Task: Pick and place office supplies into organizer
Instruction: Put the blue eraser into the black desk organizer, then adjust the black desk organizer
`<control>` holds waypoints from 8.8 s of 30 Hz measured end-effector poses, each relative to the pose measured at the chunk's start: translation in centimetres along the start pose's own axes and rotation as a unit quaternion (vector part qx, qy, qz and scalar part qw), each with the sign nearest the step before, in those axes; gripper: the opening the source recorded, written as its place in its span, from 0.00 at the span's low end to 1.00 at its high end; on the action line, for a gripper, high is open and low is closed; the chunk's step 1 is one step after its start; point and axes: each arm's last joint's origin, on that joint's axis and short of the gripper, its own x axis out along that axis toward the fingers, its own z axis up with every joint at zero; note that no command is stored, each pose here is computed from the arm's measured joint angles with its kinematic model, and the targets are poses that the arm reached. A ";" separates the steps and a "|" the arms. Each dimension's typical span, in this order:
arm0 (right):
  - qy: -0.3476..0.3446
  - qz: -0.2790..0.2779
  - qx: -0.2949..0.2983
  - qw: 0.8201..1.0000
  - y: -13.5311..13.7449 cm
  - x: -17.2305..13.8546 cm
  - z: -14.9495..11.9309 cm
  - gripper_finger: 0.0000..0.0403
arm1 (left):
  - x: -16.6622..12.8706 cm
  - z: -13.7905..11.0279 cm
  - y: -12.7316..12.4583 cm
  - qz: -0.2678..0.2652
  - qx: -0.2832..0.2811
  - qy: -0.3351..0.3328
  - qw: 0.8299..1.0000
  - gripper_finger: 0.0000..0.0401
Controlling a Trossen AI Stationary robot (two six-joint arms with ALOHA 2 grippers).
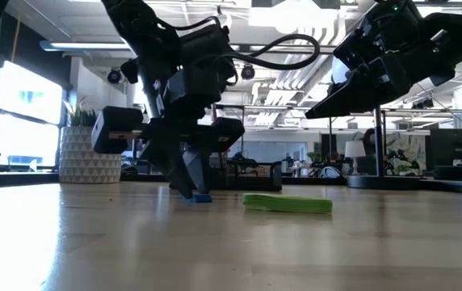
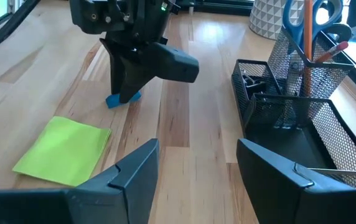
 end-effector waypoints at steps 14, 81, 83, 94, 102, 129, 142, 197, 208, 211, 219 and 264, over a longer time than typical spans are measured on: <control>0.000 0.000 0.000 1.000 0.0 0.0 0.0 0.52 | -0.1 0.0 0.1 0.013 -0.002 0.015 1.000 0.22; 0.004 0.008 0.002 1.000 0.1 0.0 -0.1 0.52 | -9.5 -4.4 4.9 0.218 -0.215 0.103 0.946 0.07; 0.006 0.008 0.002 1.000 0.1 0.0 -0.1 0.52 | -9.8 -4.9 5.1 0.222 -0.236 0.103 0.940 0.08; 0.007 0.008 0.003 1.000 0.1 0.0 -0.1 0.52 | -9.8 -5.0 5.1 0.226 -0.275 0.097 0.930 0.10; 0.007 0.008 0.003 1.000 0.1 0.0 -0.1 0.52 | -9.8 -4.9 5.0 0.266 -0.302 0.129 0.907 0.10; 0.005 0.012 0.013 1.000 0.1 0.0 -0.1 0.52 | -6.7 -3.3 5.1 0.206 -0.278 0.048 0.937 0.04; 0.005 0.013 0.012 1.000 0.1 0.0 -0.1 0.52 | -5.8 -3.7 5.9 0.261 -0.296 0.065 0.916 0.04; 0.014 0.014 0.015 1.000 0.1 0.0 -0.3 0.52 | -7.0 -3.0 5.1 0.317 -0.348 0.089 0.878 0.05; 0.016 0.016 0.017 1.000 0.1 0.0 -0.3 0.52 | -4.8 -3.9 5.3 0.310 -0.350 0.118 0.876 0.05; 0.016 0.016 0.018 1.000 0.1 0.0 -0.3 0.52 | -4.1 -4.3 5.4 0.308 -0.349 0.132 0.876 0.05; 0.016 0.016 0.017 1.000 0.1 0.0 -0.3 0.52 | -4.4 -4.0 5.1 0.304 -0.344 0.132 0.879 0.05; 0.019 0.021 0.030 0.999 0.2 0.0 -0.4 0.52 | -6.0 -1.6 2.9 0.298 -0.323 0.141 0.887 0.36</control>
